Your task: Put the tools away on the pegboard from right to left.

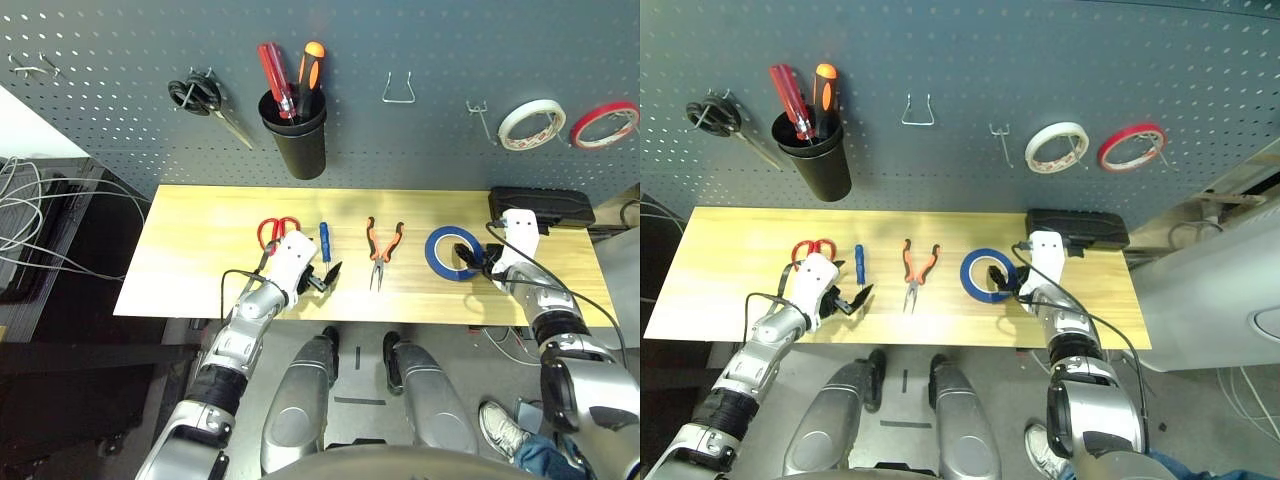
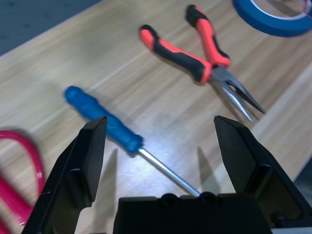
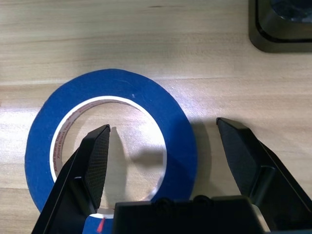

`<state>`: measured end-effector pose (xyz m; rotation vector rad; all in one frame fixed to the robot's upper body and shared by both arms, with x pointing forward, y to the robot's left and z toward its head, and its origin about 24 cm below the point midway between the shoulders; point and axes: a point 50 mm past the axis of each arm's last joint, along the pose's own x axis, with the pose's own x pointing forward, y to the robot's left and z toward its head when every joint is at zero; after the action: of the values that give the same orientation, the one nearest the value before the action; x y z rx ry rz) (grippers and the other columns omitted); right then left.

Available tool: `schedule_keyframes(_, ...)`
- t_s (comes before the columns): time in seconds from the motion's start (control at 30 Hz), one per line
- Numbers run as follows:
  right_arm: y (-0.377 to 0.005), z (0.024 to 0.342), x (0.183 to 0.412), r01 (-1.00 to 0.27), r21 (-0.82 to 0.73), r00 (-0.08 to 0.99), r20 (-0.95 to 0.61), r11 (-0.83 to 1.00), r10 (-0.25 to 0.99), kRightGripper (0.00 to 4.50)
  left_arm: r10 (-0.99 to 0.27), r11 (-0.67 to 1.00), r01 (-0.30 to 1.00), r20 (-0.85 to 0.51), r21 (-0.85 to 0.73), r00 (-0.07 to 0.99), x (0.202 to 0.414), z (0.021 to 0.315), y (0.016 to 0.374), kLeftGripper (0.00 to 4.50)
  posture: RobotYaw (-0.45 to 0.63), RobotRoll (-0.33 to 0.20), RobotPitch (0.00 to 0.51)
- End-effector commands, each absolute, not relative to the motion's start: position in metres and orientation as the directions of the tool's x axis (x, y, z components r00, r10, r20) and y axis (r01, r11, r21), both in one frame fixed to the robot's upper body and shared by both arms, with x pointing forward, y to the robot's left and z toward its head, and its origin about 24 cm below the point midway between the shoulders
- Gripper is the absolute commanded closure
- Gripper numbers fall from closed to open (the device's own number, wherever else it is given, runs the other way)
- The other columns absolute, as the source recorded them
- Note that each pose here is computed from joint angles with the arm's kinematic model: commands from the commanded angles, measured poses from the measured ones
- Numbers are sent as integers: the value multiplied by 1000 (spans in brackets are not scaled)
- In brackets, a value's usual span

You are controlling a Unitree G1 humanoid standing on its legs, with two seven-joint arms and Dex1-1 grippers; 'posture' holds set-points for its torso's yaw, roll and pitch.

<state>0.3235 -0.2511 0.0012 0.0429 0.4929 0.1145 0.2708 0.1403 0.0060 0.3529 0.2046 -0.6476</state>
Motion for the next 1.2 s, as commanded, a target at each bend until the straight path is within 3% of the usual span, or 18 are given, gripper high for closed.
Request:
schedule_keyframes(0.03, -247, -17, 312, -106, 76, 823, -553, 991, 130, 0, -583, 713, 653, -301, 255, 755, 265, 3, 136, 30, 80, 0, 335)
schedule_keyframes(0.2, -250, -23, 308, -97, 35, 787, -609, 995, 98, 0, -616, 680, 684, -301, 264, 728, 264, 5, 133, 30, 78, 0, 330)
schedule_keyframes(0.27, -252, -26, 305, -95, 14, 766, -637, 995, 82, 375, -622, 673, 690, -302, 265, 722, 265, 5, 132, 0, 74, 0, 327)
schedule_keyframes(0.6, -256, -21, 310, -64, -18, 758, -652, 998, 37, 3683, -687, 632, 726, -236, 272, 687, 273, 16, 122, 0, 60, 0, 284)
schedule_keyframes(0.9, -248, 8, 322, -205, -72, 851, -505, 976, 141, 3764, -800, 520, 750, -76, 409, 595, 268, 33, 111, 0, 47, 0, 239)
schedule_keyframes(1.03, -237, 26, 317, -334, -162, 887, -388, 928, 251, 3764, -821, 502, 737, -17, 453, 571, 267, 42, 106, 0, 40, 0, 231)
schedule_keyframes(1.2, -229, 50, 312, -376, -270, 919, -235, 886, 318, 3764, -831, 503, 713, 46, 489, 554, 268, 57, 101, 0, 32, 0, 230)
